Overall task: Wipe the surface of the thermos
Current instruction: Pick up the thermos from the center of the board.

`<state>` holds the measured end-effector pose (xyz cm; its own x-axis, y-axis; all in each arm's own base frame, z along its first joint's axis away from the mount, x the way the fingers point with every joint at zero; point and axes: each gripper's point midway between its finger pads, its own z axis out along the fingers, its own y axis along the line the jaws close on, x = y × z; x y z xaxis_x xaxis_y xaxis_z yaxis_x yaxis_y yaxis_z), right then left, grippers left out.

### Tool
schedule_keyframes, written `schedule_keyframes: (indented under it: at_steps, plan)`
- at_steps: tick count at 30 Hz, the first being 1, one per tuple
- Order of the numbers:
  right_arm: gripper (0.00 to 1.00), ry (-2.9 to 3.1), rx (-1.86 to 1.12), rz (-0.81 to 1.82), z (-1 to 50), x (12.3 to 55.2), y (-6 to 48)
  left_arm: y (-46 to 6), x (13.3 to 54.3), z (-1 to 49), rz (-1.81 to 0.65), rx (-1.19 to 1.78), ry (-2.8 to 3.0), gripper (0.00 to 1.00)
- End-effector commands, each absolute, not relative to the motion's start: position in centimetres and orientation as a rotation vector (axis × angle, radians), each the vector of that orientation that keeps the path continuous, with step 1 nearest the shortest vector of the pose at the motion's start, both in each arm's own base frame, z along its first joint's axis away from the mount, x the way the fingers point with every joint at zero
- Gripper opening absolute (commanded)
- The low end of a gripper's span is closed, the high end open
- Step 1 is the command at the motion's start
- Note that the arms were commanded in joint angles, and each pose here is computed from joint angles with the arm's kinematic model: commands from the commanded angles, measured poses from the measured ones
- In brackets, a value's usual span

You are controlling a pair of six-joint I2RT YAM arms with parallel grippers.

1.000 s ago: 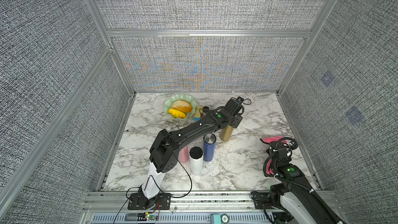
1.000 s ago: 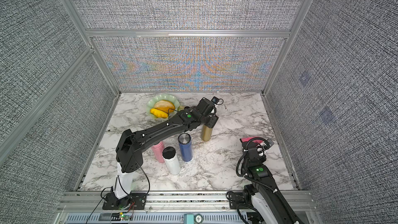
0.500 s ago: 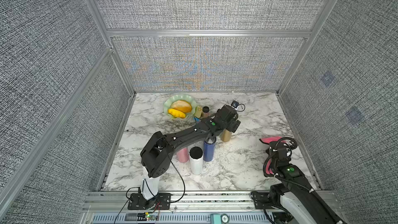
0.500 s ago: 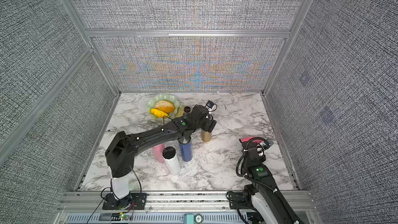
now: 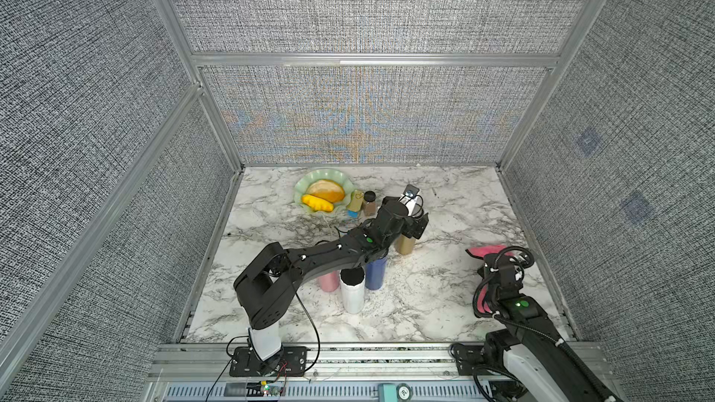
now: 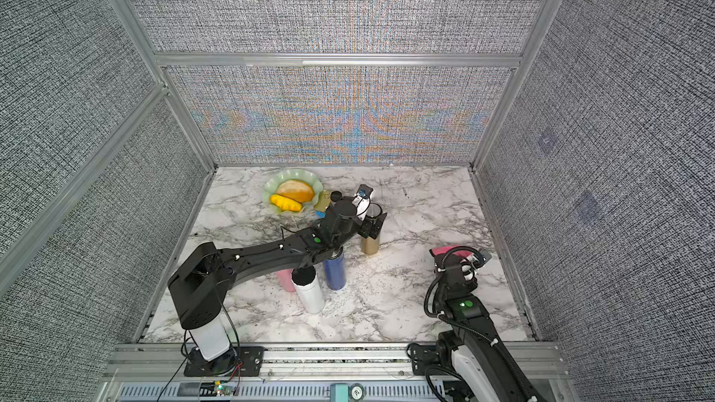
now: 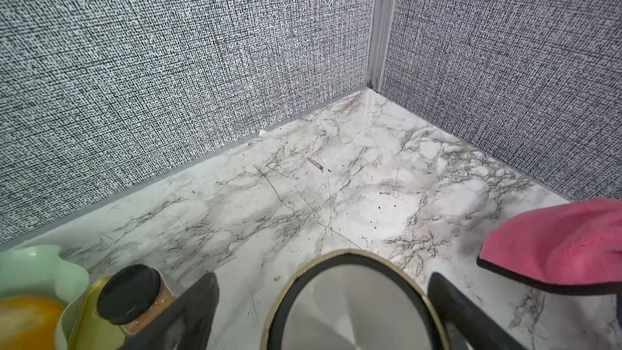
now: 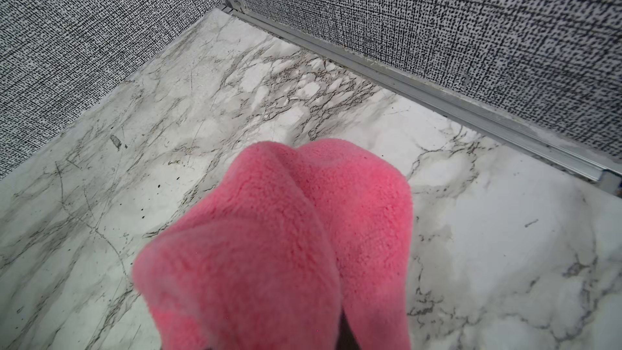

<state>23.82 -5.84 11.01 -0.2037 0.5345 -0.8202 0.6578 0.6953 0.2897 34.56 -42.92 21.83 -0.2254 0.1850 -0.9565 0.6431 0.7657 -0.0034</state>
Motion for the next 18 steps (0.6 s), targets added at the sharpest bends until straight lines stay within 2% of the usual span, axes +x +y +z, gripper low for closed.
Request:
schedule_keyframes:
  at_steps: [1,18]
  plan:
    - [0.0,1.845,0.938,-0.139,11.5,24.1,-5.9,-43.3,34.9,22.4,-0.497,0.623,1.748,0.97]
    - [0.0,1.838,0.938,-0.137,11.6,24.0,-5.9,-44.3,36.1,20.0,-0.456,0.619,1.785,0.97]
